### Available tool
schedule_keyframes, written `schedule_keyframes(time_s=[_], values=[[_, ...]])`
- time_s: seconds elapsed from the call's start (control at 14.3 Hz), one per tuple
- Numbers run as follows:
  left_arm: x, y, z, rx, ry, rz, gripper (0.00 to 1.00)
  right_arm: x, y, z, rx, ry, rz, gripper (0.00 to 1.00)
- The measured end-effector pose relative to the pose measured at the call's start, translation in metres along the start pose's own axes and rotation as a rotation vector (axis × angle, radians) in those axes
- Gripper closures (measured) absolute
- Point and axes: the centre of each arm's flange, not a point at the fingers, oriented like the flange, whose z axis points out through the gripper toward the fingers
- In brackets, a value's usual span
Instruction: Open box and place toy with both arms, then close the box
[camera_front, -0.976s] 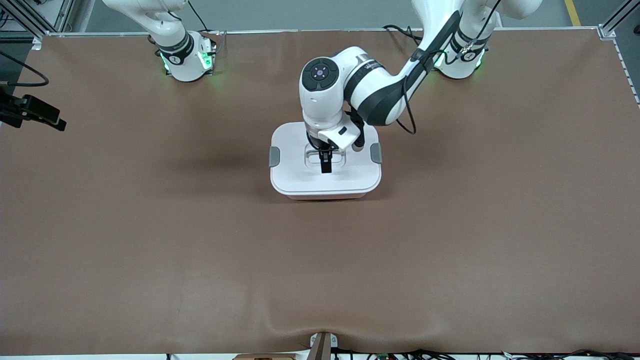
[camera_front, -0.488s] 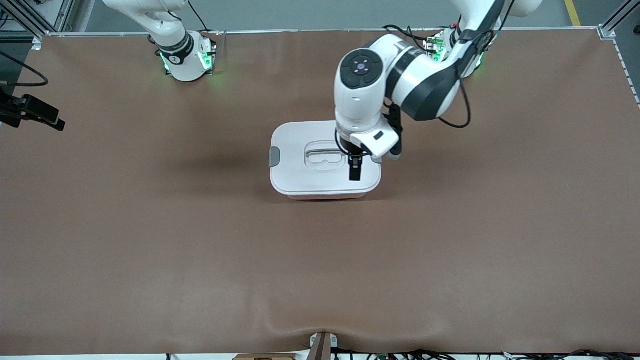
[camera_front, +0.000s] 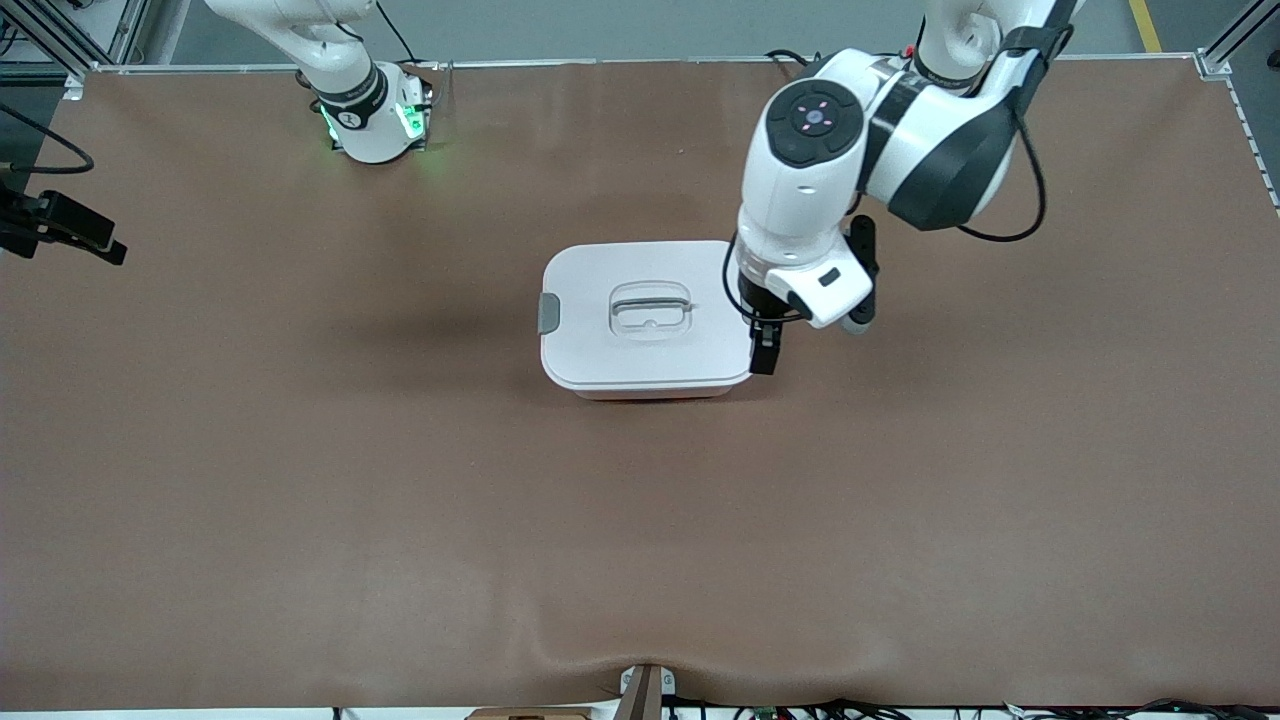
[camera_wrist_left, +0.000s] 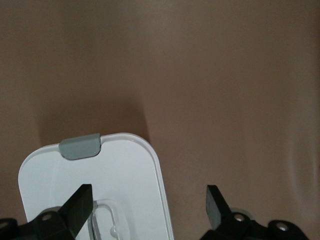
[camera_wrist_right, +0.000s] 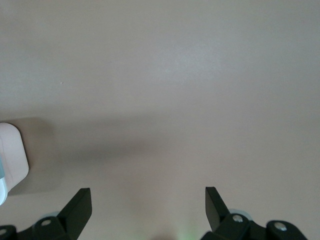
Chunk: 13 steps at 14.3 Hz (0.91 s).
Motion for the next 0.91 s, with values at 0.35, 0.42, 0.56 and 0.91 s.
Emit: schedule_keyframes(time_s=[0.35,0.42,0.56,0.91], values=[[0.033,0.005,-0.011,0.022,0.013,0.091,0.0,0.0,0.0,0.0,0.0,0.0,0.0,0.0],[0.046,0.009,-0.014,0.024,0.007,0.102,0.0,0.0,0.0,0.0,0.0,0.0,-0.001,0.0],[0.076,0.016,-0.021,0.025,-0.011,0.129,0.0,0.0,-0.001,0.0,0.0,0.0,-0.002,0.0],[0.115,0.022,-0.03,0.037,-0.015,0.245,0.0,0.0,-0.003,0.001,0.0,-0.002,-0.005,0.0]])
